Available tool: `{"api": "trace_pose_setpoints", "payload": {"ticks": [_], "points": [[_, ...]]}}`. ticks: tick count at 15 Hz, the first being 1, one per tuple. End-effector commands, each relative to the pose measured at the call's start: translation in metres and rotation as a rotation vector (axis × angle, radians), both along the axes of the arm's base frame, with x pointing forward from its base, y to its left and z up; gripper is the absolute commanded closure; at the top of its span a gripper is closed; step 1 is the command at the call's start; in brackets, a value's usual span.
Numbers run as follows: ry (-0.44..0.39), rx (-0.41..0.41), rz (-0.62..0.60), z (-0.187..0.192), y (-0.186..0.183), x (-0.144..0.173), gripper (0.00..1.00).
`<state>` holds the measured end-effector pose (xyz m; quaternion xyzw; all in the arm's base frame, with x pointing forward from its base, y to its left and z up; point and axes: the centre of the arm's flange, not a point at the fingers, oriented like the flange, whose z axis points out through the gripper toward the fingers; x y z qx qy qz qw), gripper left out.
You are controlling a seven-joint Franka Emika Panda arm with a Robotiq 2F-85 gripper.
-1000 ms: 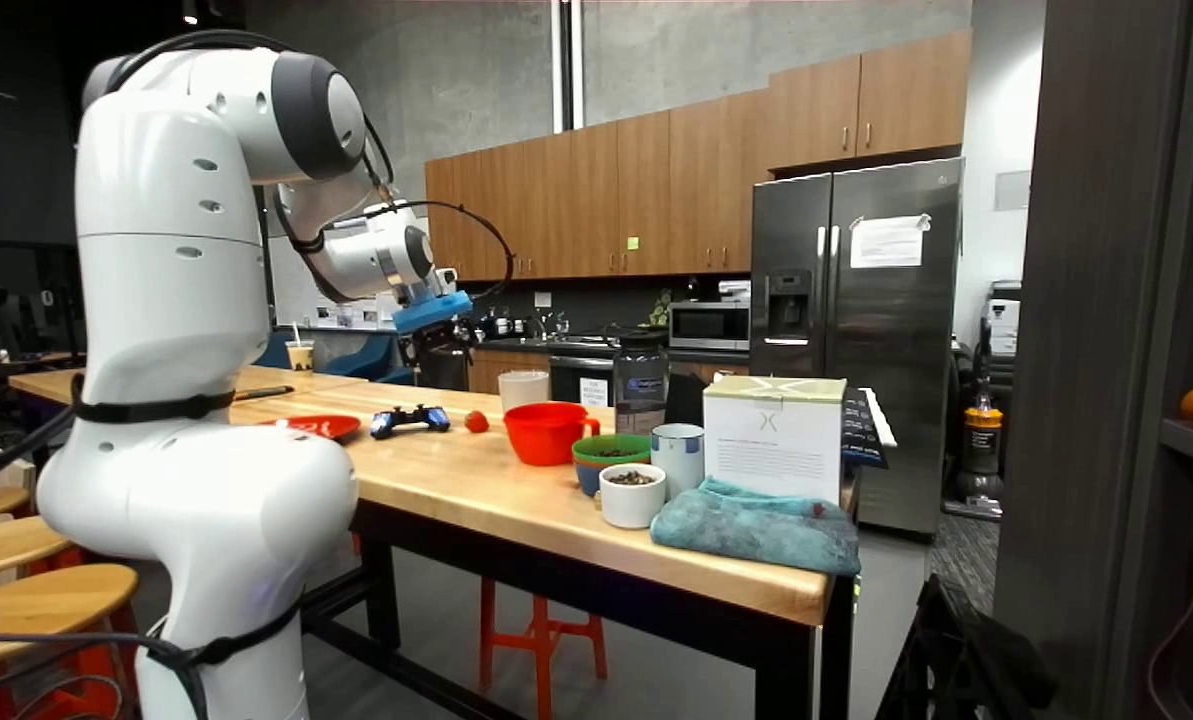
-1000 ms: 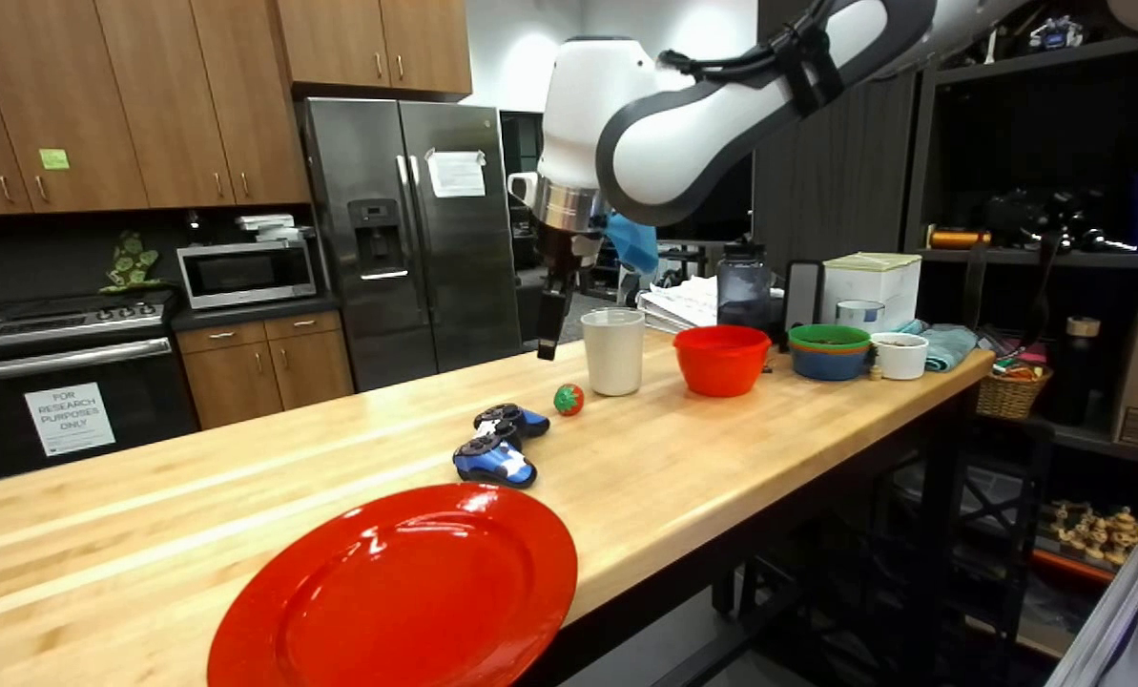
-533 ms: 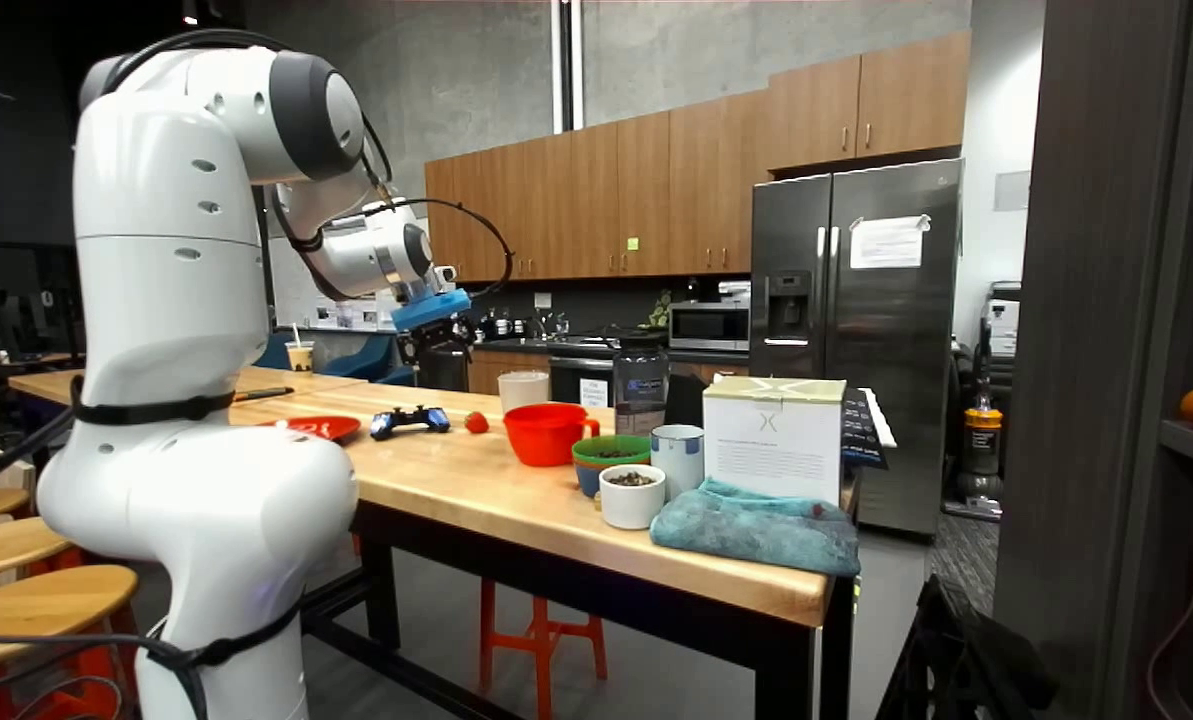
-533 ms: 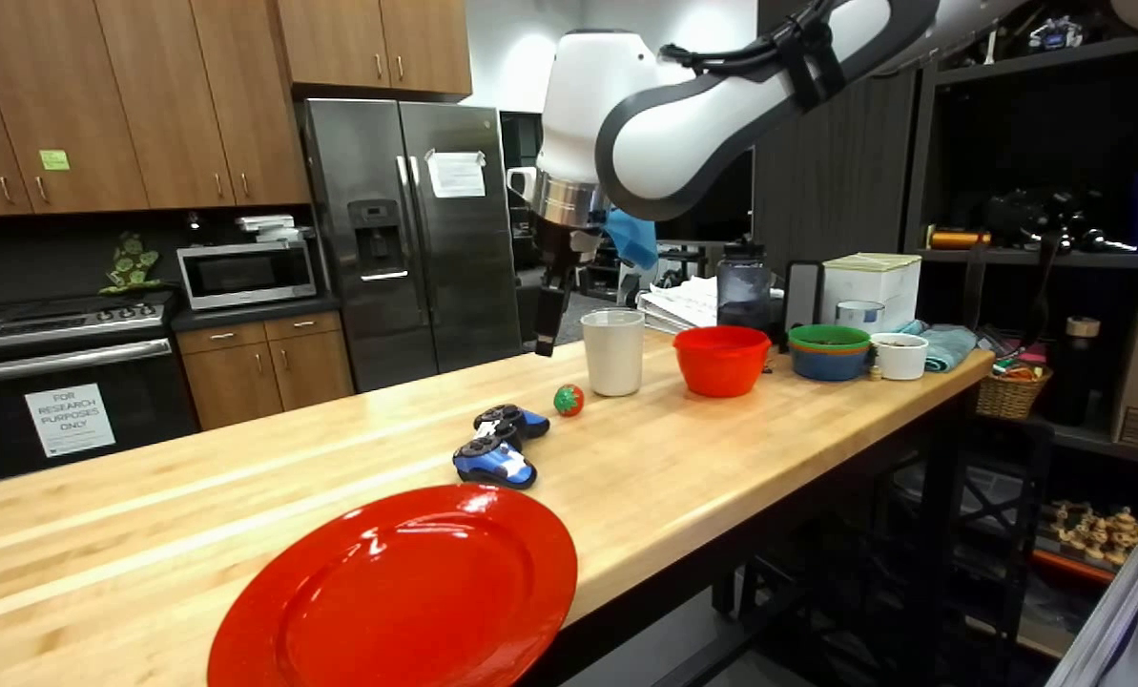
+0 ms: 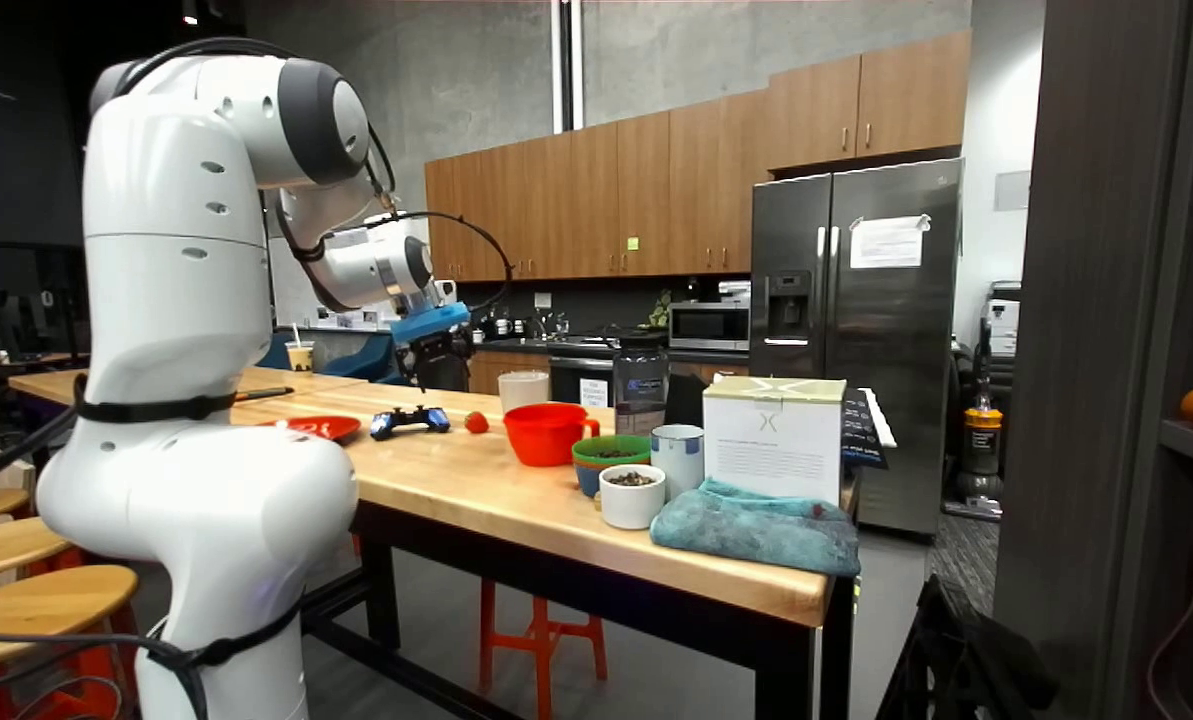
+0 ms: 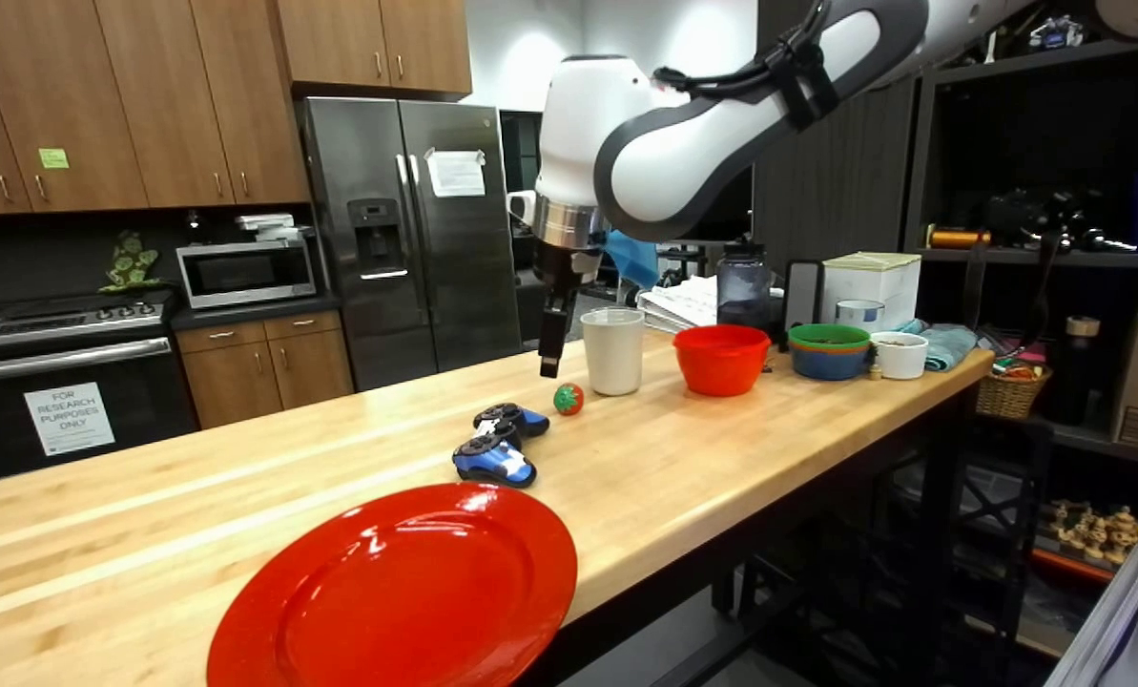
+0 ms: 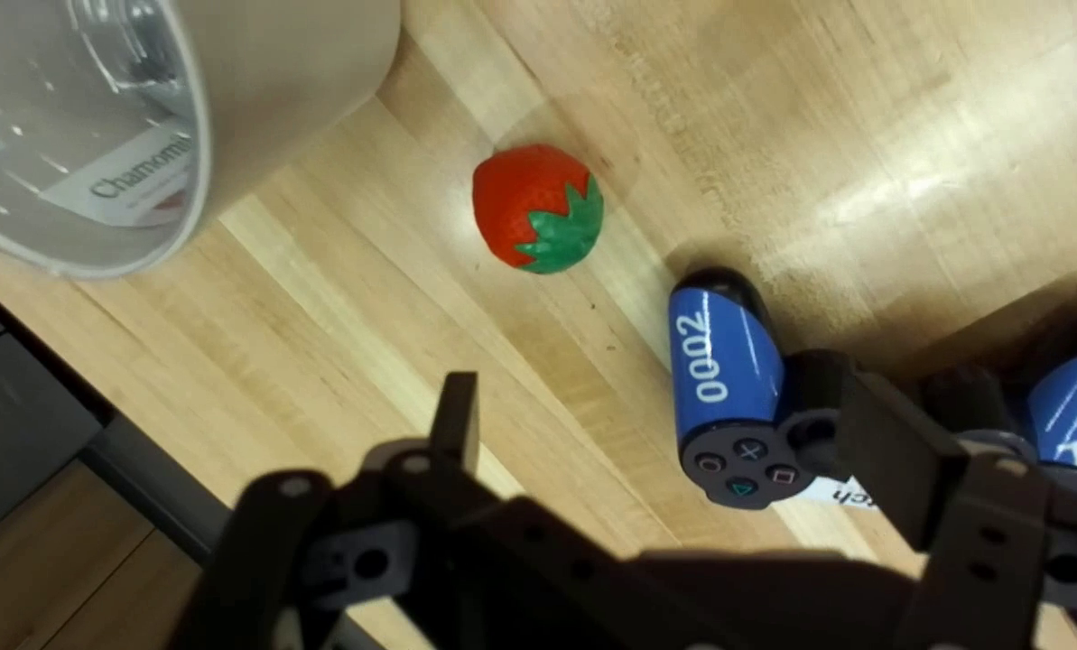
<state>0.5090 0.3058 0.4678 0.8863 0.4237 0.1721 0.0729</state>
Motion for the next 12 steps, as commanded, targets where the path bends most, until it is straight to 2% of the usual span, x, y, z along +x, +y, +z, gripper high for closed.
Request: {"api": "trace_pose_setpoints", "payload": {"ticks": [1, 7, 12], "points": [[0.009, -0.020, 0.006, -0.023, -0.003, -0.001, 0.00], [0.047, -0.086, 0.038, -0.073, -0.005, -0.003, 0.00], [-0.021, -0.146, 0.078, -0.079, -0.013, 0.009, 0.00]]}}
